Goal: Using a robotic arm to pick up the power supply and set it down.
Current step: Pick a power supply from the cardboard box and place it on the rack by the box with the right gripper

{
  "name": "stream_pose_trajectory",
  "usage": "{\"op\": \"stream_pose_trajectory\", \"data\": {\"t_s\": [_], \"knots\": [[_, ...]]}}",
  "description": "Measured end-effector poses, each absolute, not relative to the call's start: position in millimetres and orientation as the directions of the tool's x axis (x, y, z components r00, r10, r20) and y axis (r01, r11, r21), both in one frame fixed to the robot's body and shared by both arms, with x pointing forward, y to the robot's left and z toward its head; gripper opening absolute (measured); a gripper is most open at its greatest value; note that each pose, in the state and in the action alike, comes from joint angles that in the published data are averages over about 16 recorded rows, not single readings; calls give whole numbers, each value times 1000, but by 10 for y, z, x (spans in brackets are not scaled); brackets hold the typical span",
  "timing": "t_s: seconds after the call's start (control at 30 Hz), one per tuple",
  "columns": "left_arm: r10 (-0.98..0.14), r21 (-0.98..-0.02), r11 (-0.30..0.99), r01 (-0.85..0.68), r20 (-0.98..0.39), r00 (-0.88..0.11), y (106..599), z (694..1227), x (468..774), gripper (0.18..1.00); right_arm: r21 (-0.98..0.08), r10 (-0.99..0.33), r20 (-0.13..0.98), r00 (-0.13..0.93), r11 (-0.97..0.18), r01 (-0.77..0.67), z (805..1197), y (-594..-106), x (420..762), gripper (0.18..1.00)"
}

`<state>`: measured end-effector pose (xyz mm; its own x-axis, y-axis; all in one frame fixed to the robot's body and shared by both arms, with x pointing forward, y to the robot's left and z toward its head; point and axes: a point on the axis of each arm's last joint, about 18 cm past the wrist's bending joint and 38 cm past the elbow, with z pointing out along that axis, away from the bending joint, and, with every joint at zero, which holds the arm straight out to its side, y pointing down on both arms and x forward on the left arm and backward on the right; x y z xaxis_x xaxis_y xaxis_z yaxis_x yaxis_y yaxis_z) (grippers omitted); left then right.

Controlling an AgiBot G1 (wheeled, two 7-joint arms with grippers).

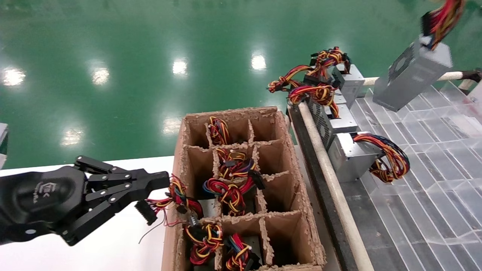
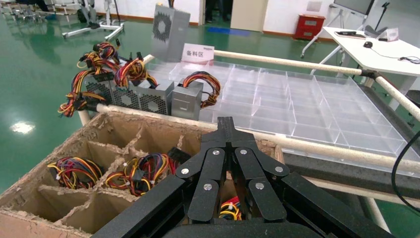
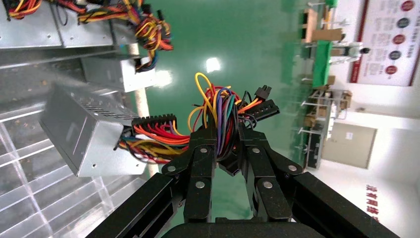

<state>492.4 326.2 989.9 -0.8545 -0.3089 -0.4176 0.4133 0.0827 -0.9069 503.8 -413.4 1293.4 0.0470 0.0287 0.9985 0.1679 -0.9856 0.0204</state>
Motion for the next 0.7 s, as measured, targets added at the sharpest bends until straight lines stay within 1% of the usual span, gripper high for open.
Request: {"op": "stream_pose_trajectory", "data": {"t_s": [0.17, 0.43, 0.7], "knots": [[-309, -907, 83, 413, -418, -855, 3262, 9899, 4924, 191, 12, 25, 996, 87, -989, 146, 12770, -4128, 5288, 248], [-309, -907, 83, 413, -418, -855, 3262, 9899, 4924, 191, -10, 13, 989, 146, -988, 155, 12537, -4017, 5672, 247], [-309, -907, 83, 413, -418, -855, 3262, 9899, 4924, 191, -29, -7, 988, 153, -989, 142, 12452, -3910, 6031, 247]]}}
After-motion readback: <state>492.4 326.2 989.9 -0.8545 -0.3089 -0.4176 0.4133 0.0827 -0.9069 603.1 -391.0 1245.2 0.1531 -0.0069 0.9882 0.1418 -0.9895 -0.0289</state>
